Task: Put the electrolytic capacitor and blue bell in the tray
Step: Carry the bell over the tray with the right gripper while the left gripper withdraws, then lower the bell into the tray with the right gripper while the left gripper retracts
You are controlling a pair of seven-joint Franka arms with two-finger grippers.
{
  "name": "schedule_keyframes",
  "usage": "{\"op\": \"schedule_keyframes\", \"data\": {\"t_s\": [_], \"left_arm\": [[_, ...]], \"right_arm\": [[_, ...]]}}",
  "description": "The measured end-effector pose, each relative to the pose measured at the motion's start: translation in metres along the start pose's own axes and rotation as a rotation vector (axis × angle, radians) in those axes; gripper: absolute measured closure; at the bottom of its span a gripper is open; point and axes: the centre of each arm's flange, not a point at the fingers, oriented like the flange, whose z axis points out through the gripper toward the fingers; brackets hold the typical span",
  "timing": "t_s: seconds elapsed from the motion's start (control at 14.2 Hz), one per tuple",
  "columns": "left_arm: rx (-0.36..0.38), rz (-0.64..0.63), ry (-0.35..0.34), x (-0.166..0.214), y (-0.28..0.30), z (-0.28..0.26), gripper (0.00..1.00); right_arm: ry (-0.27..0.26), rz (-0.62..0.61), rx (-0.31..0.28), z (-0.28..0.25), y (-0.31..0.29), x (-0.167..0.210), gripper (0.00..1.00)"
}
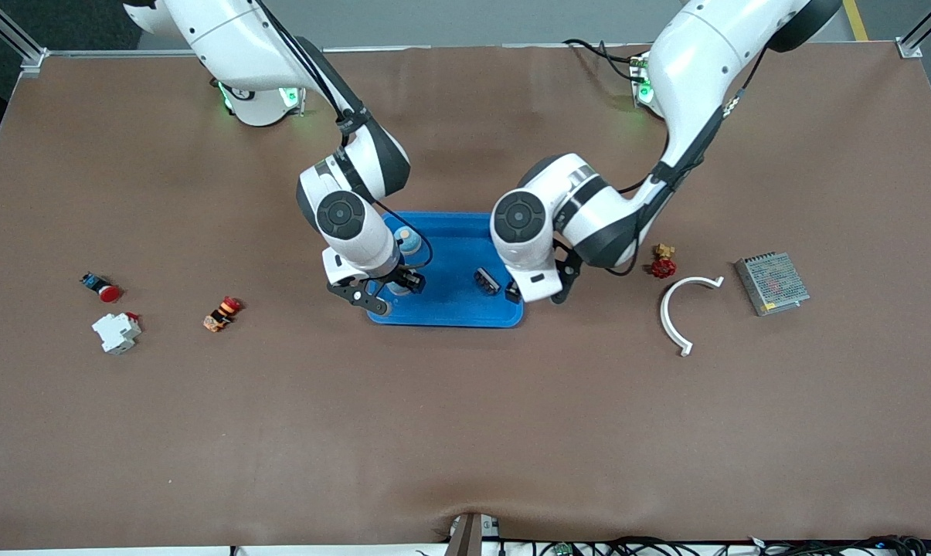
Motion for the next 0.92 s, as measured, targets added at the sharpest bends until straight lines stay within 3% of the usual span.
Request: {"op": "schedule_keyframes", "data": {"t_s": [0.49, 0.92], "left_arm": [[-0.109, 0.082, -0.027, 0.127, 0.009, -0.072, 0.0], [-0.183, 0.378, 0.058, 0.203, -0.02, -0.144, 0.0]], "right_arm": [[0.027, -0.026, 0.029, 0.021, 0.003, -0.024, 0.32], [0.041, -0.023, 0.043, 0.035, 0.008, -0.029, 0.32]]}}
